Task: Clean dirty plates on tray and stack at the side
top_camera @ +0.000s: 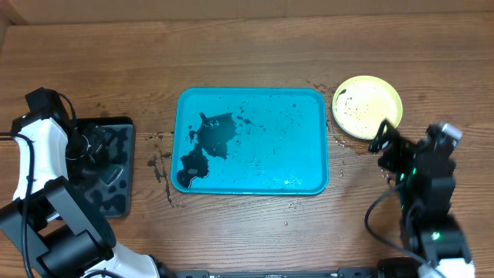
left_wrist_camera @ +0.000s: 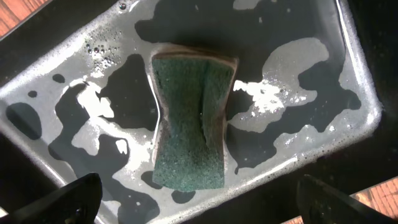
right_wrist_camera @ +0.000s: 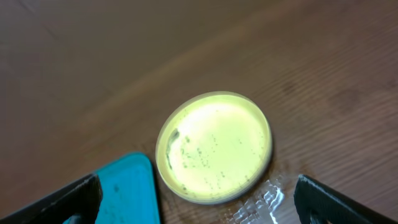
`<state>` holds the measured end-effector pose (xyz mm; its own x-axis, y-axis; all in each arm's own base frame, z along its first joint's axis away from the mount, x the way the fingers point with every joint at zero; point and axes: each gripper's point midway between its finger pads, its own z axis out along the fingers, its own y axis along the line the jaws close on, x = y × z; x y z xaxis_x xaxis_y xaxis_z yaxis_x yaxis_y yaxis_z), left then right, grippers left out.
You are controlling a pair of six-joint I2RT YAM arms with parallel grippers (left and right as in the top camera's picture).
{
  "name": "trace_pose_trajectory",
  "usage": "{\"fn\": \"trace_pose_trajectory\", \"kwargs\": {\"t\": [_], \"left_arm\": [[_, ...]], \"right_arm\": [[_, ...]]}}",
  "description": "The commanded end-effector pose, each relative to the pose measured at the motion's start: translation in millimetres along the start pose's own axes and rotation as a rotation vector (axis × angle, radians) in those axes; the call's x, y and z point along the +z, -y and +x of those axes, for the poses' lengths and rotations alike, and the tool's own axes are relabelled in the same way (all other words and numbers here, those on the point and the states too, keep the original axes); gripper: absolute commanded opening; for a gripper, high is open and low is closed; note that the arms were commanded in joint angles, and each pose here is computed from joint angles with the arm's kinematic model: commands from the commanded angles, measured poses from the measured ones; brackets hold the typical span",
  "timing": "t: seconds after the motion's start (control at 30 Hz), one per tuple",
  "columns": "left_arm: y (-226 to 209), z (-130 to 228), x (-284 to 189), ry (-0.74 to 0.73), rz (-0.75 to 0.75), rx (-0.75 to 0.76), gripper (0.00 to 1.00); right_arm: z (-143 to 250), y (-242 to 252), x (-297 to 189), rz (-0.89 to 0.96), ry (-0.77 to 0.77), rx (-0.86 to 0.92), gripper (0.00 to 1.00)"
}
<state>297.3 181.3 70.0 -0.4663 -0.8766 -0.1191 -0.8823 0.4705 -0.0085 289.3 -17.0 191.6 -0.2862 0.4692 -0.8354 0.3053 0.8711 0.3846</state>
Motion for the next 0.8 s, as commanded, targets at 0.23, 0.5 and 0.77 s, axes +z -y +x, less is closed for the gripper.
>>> {"fn": "trace_pose_trajectory", "kwargs": {"t": [0.23,0.5,0.77], "left_arm": [[2,-7,-7,0.027,0.014,-0.008,1.00],[2,-7,-7,0.027,0.014,-0.008,1.00],[2,-7,-7,0.027,0.014,-0.008,1.00]], "right_arm": [[32,17,-14,-0.125,0.168,0.033,1.00],[33,19,-23,-0.165,0.238,0.047,1.00],[31,19,-27,-0.198,0.293,0.058,1.00]]}}
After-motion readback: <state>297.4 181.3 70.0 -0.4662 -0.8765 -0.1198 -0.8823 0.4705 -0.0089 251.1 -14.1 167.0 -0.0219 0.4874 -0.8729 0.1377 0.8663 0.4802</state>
